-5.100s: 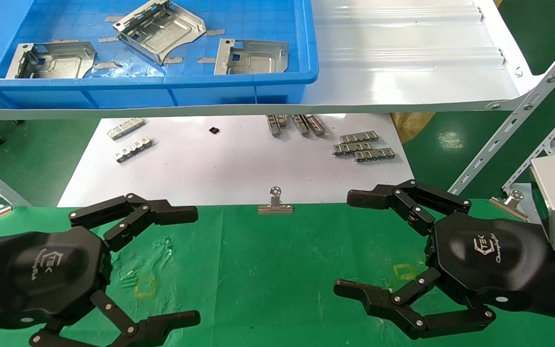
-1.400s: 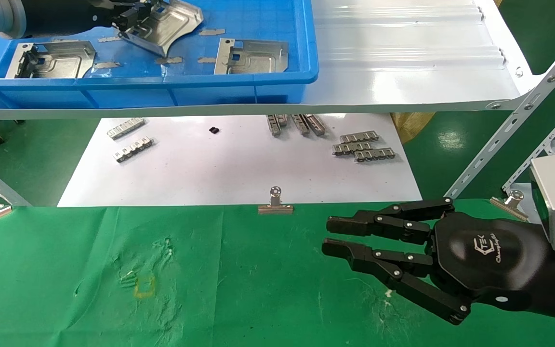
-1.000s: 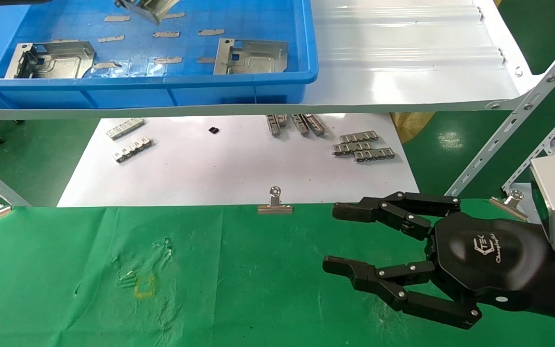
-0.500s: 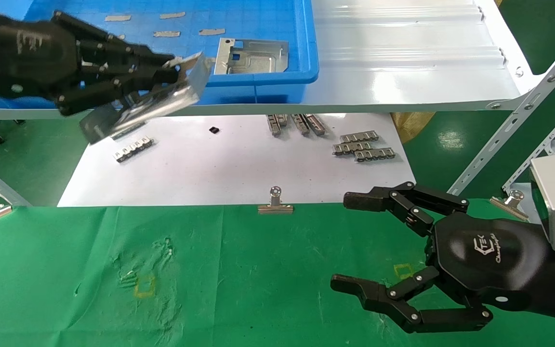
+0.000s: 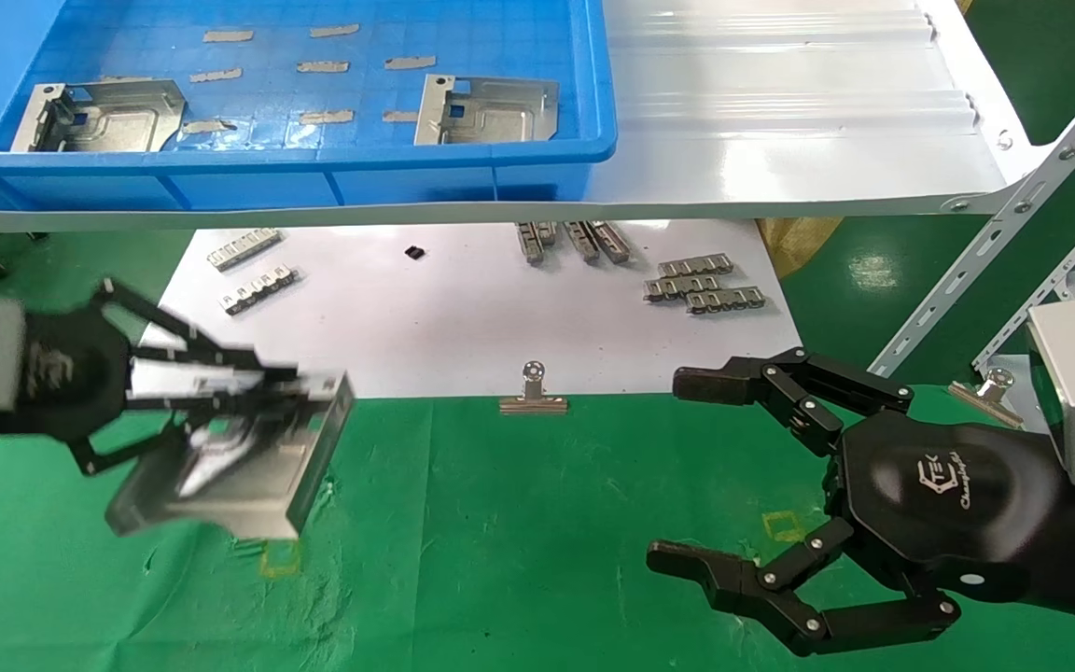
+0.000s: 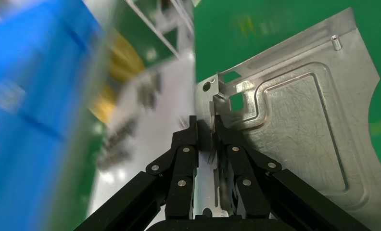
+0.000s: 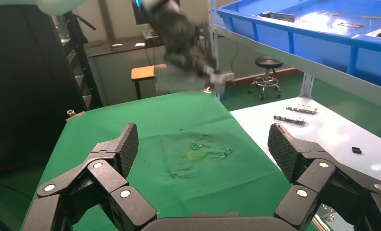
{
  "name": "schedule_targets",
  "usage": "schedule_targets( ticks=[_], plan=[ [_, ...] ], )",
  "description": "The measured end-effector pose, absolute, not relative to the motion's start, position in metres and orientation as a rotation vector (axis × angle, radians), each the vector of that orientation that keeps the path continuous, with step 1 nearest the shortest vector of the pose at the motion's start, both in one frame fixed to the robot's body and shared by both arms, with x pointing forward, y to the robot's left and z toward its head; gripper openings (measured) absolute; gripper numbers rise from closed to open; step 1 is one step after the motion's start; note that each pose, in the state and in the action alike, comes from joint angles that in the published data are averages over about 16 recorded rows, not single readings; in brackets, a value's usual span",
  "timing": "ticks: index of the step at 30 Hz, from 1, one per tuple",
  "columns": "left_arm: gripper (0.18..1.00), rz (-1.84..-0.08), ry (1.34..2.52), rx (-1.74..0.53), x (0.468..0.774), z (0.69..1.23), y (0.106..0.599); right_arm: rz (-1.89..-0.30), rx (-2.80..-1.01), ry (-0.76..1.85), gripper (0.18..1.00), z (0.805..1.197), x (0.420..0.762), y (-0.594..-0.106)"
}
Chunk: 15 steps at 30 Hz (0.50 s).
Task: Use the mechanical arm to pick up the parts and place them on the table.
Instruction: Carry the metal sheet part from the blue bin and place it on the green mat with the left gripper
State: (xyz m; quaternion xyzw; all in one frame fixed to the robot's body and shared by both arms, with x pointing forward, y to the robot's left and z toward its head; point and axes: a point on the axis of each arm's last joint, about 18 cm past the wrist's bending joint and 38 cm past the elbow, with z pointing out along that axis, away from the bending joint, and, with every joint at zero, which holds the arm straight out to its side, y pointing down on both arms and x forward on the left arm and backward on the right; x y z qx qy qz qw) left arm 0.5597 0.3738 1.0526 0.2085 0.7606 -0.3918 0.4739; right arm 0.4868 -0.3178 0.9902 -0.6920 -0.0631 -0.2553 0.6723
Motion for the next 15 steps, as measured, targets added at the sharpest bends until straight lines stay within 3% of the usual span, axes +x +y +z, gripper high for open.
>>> schedule_targets(
  ticks=[15],
  plan=[
    [0.238, -0.704, 1.875, 0.576, 0.602, 0.943, 0.391, -0.575, -1.558, -0.142, 1.001, 0.99, 0.487, -0.318]
  ],
)
